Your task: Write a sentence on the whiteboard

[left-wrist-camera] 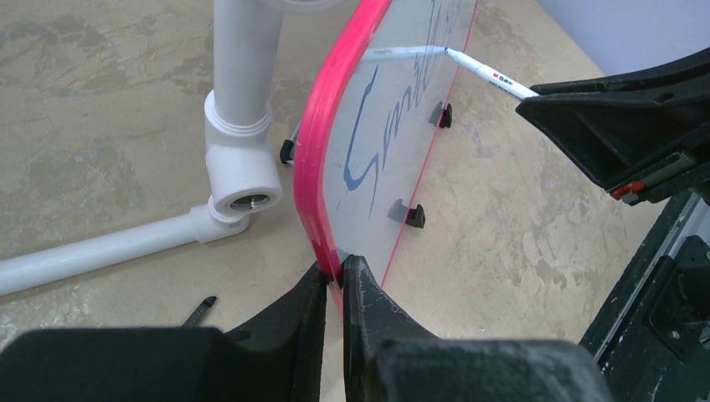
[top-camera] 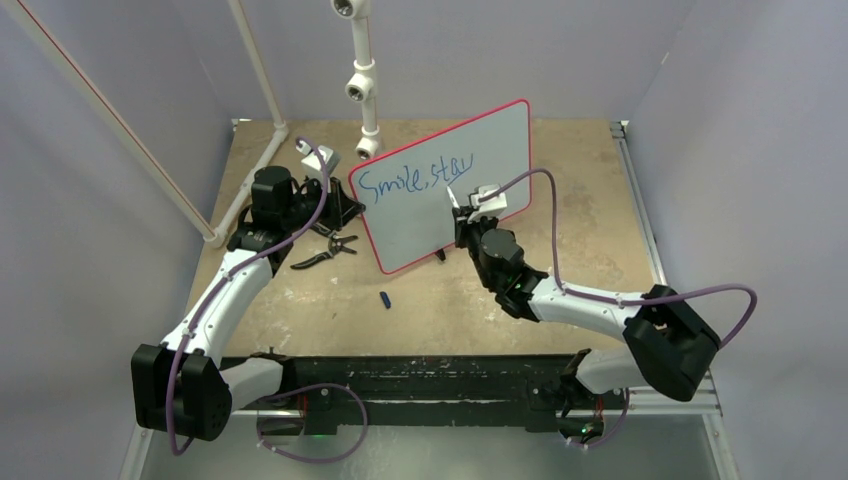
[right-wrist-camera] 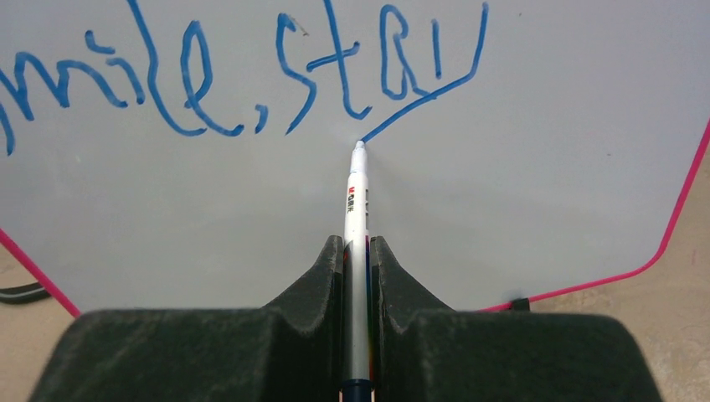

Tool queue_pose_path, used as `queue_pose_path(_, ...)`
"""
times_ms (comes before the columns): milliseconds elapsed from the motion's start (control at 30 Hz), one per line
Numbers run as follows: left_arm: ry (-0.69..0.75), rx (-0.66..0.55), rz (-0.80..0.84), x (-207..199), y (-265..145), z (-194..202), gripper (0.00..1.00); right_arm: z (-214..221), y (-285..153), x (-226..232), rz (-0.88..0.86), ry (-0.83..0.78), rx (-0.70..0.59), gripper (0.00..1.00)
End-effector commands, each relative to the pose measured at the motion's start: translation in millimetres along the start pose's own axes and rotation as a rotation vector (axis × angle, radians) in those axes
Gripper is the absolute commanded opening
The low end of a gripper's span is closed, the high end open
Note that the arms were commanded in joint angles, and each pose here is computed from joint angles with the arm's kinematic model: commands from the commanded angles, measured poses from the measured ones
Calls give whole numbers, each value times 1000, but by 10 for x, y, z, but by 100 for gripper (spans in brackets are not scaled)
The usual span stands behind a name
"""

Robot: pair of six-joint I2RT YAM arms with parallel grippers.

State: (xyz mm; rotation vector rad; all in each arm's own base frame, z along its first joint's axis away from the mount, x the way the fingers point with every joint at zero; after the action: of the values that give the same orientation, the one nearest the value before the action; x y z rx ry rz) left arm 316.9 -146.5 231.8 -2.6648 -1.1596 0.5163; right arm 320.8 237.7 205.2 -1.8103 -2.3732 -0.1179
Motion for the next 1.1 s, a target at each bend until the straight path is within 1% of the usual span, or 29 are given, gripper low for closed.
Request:
queue_pose_path(0,20,-24,17,-52,1,-53,0,153,-14,104,-28,-6,48,0)
queue_pose_path(233,20,-26,12,-51,-9,-58,0,66,-51,81,-6,8,33,0)
queue_pose_path(500,19,-26,9,-52,-15,-59,0,-197,-184,-7,16,33,-6,0)
queue_pose_path(733,16,-25,2,-43,-19,-58,0,-394,-307,-58,1,38,-28,0)
queue_pose_path(1067,19,-26,-31,-3,-37,-67,0,-624,-264,-385,-20,57,-64,0)
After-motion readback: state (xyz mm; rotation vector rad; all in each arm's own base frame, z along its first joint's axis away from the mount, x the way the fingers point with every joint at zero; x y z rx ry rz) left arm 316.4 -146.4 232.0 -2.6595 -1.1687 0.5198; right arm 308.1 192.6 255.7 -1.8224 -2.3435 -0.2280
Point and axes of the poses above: each gripper's point midway between its finger pads, its own y axis out along the fingers, its own x axis along the line the jaws close on, z = x × y, the point moved 2 cm from there along -y, back along the fingers, and after that the axes turned 3 degrees about y, right-handed, at the moved point
